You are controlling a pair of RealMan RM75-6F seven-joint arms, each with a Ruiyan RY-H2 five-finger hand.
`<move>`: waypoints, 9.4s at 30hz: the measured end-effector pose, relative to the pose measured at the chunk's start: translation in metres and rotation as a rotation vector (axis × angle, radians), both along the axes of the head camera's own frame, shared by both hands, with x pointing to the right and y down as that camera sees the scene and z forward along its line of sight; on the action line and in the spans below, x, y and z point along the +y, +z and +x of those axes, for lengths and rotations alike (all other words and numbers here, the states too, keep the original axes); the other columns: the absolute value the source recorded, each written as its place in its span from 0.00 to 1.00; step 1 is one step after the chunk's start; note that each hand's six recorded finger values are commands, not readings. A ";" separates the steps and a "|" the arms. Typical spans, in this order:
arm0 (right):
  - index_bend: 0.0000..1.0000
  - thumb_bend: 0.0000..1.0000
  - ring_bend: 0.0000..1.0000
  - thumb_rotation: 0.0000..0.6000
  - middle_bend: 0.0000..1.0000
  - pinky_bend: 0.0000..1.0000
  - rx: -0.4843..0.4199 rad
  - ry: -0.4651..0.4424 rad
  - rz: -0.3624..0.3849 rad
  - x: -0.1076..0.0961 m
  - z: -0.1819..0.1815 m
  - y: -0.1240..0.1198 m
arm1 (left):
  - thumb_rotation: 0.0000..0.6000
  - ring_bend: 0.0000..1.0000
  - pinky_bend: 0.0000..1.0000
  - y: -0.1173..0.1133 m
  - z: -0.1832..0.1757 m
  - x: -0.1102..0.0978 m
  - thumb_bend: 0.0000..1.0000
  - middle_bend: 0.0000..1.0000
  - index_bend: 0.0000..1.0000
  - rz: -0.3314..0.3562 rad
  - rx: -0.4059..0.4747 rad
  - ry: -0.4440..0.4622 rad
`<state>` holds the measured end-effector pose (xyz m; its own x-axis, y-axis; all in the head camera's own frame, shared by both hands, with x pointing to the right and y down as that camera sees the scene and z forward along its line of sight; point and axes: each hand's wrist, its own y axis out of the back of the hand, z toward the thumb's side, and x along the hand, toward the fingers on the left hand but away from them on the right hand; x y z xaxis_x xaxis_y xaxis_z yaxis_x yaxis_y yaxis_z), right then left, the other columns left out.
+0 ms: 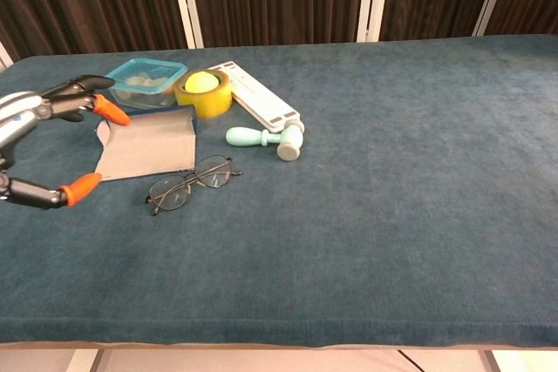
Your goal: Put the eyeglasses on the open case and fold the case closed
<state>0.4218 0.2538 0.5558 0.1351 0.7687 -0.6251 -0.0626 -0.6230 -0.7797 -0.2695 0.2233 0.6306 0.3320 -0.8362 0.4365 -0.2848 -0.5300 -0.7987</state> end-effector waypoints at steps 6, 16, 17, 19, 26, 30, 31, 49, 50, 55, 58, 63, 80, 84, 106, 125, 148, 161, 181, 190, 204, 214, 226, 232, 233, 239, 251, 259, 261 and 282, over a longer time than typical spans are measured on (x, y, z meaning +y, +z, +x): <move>0.00 0.25 0.00 1.00 0.00 0.00 -0.011 -0.009 -0.021 0.000 -0.001 0.000 | 1.00 0.00 0.17 0.021 0.031 -0.017 0.36 0.02 0.32 0.014 -0.178 0.027; 0.00 0.25 0.00 1.00 0.00 0.00 -0.035 -0.008 -0.018 -0.001 0.001 -0.005 | 1.00 0.00 0.17 0.067 0.065 -0.044 0.36 0.02 0.34 -0.054 -0.429 -0.017; 0.00 0.25 0.00 1.00 0.00 0.00 -0.037 -0.008 -0.017 -0.001 0.001 -0.006 | 1.00 0.00 0.17 0.069 0.066 -0.046 0.36 0.02 0.35 -0.058 -0.444 -0.022; 0.00 0.25 0.00 1.00 0.00 0.00 -0.044 -0.006 -0.011 -0.002 0.001 -0.008 | 1.00 0.00 0.17 0.074 0.068 -0.050 0.36 0.02 0.35 -0.073 -0.469 -0.038; 0.00 0.25 0.00 1.00 0.00 0.00 -0.065 0.007 0.004 -0.004 0.003 -0.014 | 1.00 0.00 0.17 0.077 0.076 -0.055 0.36 0.02 0.36 -0.103 -0.489 -0.067; 0.00 0.25 0.00 1.00 0.00 0.00 -0.068 0.008 0.002 -0.004 0.004 -0.015 | 1.00 0.00 0.17 0.079 0.083 -0.056 0.36 0.03 0.37 -0.137 -0.484 -0.069; 0.00 0.25 0.00 1.00 0.00 0.00 -0.069 0.008 0.002 -0.004 0.004 -0.016 | 1.00 0.00 0.17 0.079 0.086 -0.057 0.36 0.04 0.38 -0.143 -0.486 -0.066; 0.00 0.25 0.00 1.00 0.00 0.00 -0.088 0.025 0.008 -0.007 0.010 -0.022 | 1.00 0.01 0.16 0.092 0.103 -0.067 0.32 0.04 0.36 -0.196 -0.549 -0.098; 0.00 0.25 0.00 1.00 0.00 0.00 -0.089 0.026 0.008 -0.007 0.010 -0.022 | 1.00 0.00 0.16 0.093 0.104 -0.066 0.32 0.04 0.36 -0.211 -0.547 -0.099; 0.00 0.25 0.00 1.00 0.00 0.00 -0.097 0.031 0.012 -0.009 0.012 -0.024 | 1.00 0.00 0.16 0.095 0.109 -0.065 0.32 0.03 0.36 -0.260 -0.535 -0.096; 0.00 0.25 0.00 1.00 0.00 0.00 -0.101 0.034 0.017 -0.010 0.013 -0.027 | 1.00 0.00 0.16 0.097 0.108 -0.068 0.32 0.03 0.37 -0.256 -0.553 -0.101; 0.00 0.25 0.00 1.00 0.00 0.00 -0.100 0.038 0.020 -0.010 0.015 -0.028 | 1.00 0.00 0.16 0.097 0.112 -0.066 0.32 0.04 0.39 -0.272 -0.530 -0.101; 0.00 0.25 0.00 1.00 0.00 0.00 -0.107 0.047 0.023 -0.011 0.017 -0.030 | 1.00 0.03 0.16 0.093 0.126 -0.053 0.35 0.10 0.53 -0.287 -0.491 -0.032; 0.00 0.25 0.00 1.00 0.00 0.00 -0.105 0.047 0.023 -0.011 0.017 -0.030 | 1.00 0.03 0.16 0.095 0.124 -0.054 0.36 0.11 0.55 -0.281 -0.506 -0.036; 0.00 0.25 0.00 1.00 0.00 0.00 -0.098 0.047 0.019 -0.011 0.017 -0.030 | 1.00 0.07 0.14 0.090 0.108 -0.072 0.50 0.16 0.66 -0.163 -0.517 -0.065; 0.00 0.25 0.00 1.00 0.00 0.00 -0.083 0.067 0.037 -0.014 0.022 -0.031 | 1.00 0.07 0.11 0.093 0.064 -0.139 0.48 0.14 0.64 -0.082 -0.571 -0.161; 0.00 0.25 0.00 1.00 0.00 0.00 -0.061 0.083 0.037 -0.017 0.024 -0.027 | 1.00 0.07 0.11 0.130 0.019 -0.170 0.45 0.14 0.62 -0.169 -0.655 -0.267; 0.00 0.25 0.00 1.00 0.00 0.00 -0.062 0.090 0.040 -0.017 0.027 -0.029 | 1.00 0.07 0.11 0.138 0.020 -0.172 0.43 0.12 0.43 -0.144 -0.675 -0.260; 0.00 0.25 0.00 1.00 0.00 0.00 -0.073 0.076 0.035 -0.015 0.022 -0.030 | 1.00 0.01 0.11 0.115 0.057 -0.143 0.32 0.03 0.28 -0.074 -0.446 -0.154; 0.00 0.25 0.00 1.00 0.00 0.00 -0.089 0.074 0.038 -0.014 0.022 -0.034 | 1.00 0.00 0.09 0.108 0.072 -0.111 0.29 0.00 0.34 -0.127 -0.459 -0.026; 0.00 0.25 0.00 1.00 0.00 0.00 -0.084 0.065 0.032 -0.013 0.021 -0.032 | 1.00 0.00 0.09 0.116 0.056 -0.105 0.27 0.00 0.26 -0.223 -0.600 0.020; 0.00 0.25 0.00 1.00 0.00 0.00 -0.087 0.066 0.034 -0.013 0.021 -0.033 | 1.00 0.00 0.09 0.120 0.051 -0.106 0.26 0.00 0.29 -0.202 -0.648 0.026; 0.00 0.25 0.00 1.00 0.00 0.00 -0.088 0.068 0.036 -0.013 0.022 -0.033 | 1.00 0.00 0.09 0.125 0.046 -0.107 0.27 0.00 0.37 -0.187 -0.701 0.028; 0.00 0.25 0.00 1.00 0.00 0.00 -0.087 0.066 0.036 -0.013 0.021 -0.033 | 1.00 0.00 0.09 0.125 0.044 -0.105 0.28 0.00 0.36 -0.199 -0.719 0.033; 0.00 0.25 0.00 1.00 0.00 0.00 -0.087 0.067 0.036 -0.013 0.021 -0.033 | 1.00 0.00 0.09 0.125 0.044 -0.105 0.28 0.00 0.36 -0.204 -0.718 0.035; 0.00 0.25 0.00 1.00 0.00 0.00 -0.086 0.067 0.035 -0.013 0.021 -0.033 | 1.00 0.00 0.09 0.124 0.046 -0.106 0.27 0.00 0.35 -0.209 -0.717 0.038; 0.00 0.25 0.00 1.00 0.00 0.00 -0.089 0.067 0.035 -0.013 0.021 -0.033 | 1.00 0.00 0.10 0.122 0.044 -0.112 0.33 0.00 0.40 -0.143 -0.731 0.019; 0.00 0.25 0.00 1.00 0.00 0.00 -0.092 0.069 0.039 -0.013 0.021 -0.034 | 1.00 0.00 0.11 0.116 0.040 -0.120 0.43 0.02 0.44 -0.050 -0.731 -0.024; 0.00 0.25 0.00 1.00 0.00 0.00 -0.093 0.071 0.040 -0.013 0.021 -0.035 | 1.00 0.00 0.11 0.116 0.038 -0.123 0.43 0.02 0.43 -0.031 -0.731 -0.036; 0.00 0.25 0.00 1.00 0.00 0.00 -0.086 0.075 0.041 -0.015 0.023 -0.033 | 1.00 0.01 0.12 0.133 0.018 -0.133 0.46 0.06 0.54 -0.041 -0.745 -0.101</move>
